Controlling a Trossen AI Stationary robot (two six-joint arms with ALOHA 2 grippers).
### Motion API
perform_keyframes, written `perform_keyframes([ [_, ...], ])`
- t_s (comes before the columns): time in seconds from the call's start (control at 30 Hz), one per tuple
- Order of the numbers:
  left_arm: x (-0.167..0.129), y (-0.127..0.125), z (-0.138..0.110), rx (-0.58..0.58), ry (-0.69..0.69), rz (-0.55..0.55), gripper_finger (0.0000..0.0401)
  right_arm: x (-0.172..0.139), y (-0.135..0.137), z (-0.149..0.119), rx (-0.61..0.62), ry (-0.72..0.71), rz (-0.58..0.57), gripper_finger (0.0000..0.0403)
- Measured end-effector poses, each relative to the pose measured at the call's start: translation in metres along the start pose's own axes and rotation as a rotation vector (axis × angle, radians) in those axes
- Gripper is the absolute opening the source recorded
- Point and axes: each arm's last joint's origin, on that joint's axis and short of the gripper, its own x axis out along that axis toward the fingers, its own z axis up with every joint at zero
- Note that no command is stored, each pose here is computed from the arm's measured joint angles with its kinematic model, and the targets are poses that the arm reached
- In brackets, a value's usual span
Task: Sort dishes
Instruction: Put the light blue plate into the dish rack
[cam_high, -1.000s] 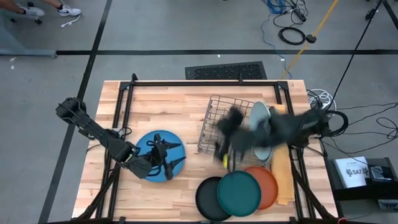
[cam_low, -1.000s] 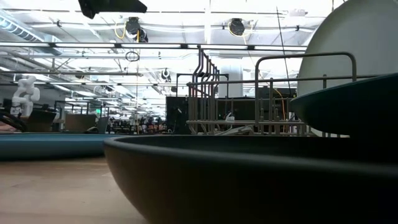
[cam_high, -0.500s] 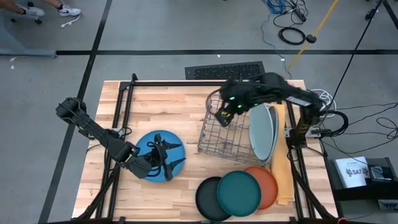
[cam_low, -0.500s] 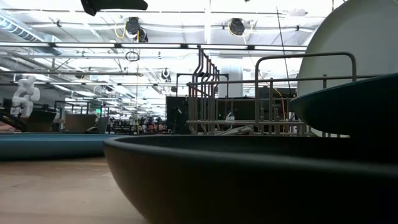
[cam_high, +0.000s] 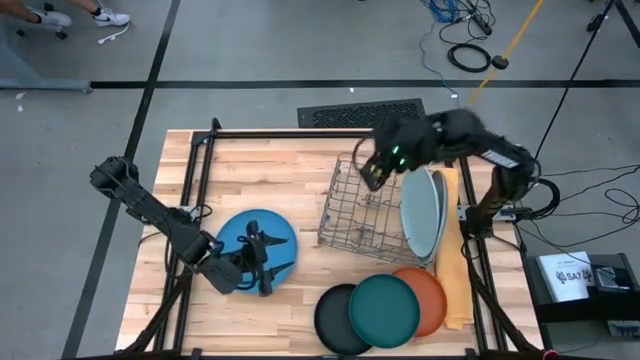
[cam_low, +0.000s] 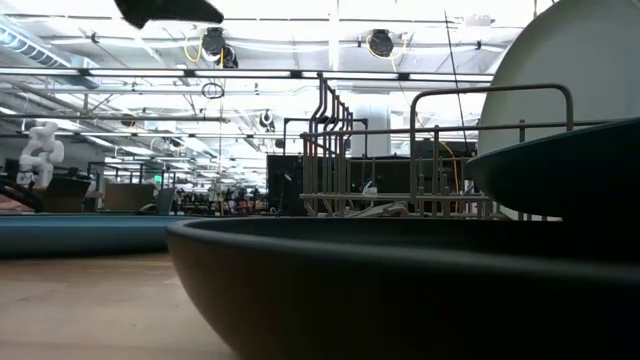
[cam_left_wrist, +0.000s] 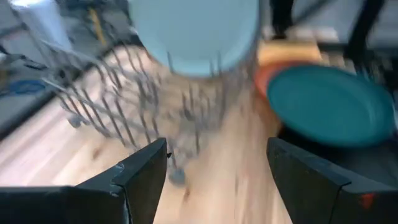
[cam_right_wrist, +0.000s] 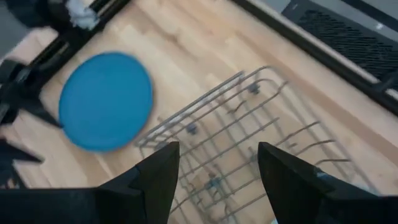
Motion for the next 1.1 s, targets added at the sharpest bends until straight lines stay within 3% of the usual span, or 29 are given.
perform_keyframes([
  [0.13, 0.008, 0.009, -0.010, 0.082, 0.163, -0.096, 0.0273, 0.010, 0.028, -0.018, -0.072, 0.027, 0.000, 0.0210],
  [0.23, 0.018, 0.021, -0.011, 0.086, 0.239, -0.112, 0.0273, 0.000, 0.040, -0.034, -0.103, 0.032, 0.041, 0.0210],
  [0.47, 0.036, 0.041, -0.002, 0.076, 0.240, -0.066, 0.0273, -0.012, 0.077, -0.080, -0.088, 0.083, 0.109, 0.0210],
  [0.57, 0.040, 0.046, 0.000, 0.109, 0.229, -0.059, 0.0273, 0.003, 0.105, -0.107, -0.172, 0.104, 0.083, 0.0210],
  [0.67, 0.044, 0.052, 0.004, 0.110, 0.207, -0.045, 0.0273, 0.027, 0.133, -0.127, -0.300, 0.025, 0.045, 0.0210],
  [0.77, 0.048, 0.055, 0.009, 0.110, 0.167, -0.038, 0.0273, 0.044, 0.154, -0.125, -0.434, -0.097, 0.076, 0.0210],
  [0.97, 0.052, 0.057, 0.019, 0.124, 0.085, -0.077, 0.0273, 0.061, 0.174, -0.088, -0.665, -0.352, 0.162, 0.0210],
  [1.1, 0.053, 0.057, 0.024, 0.116, 0.048, -0.087, 0.0273, 0.054, 0.156, -0.069, -0.767, -0.407, 0.029, 0.0210],
])
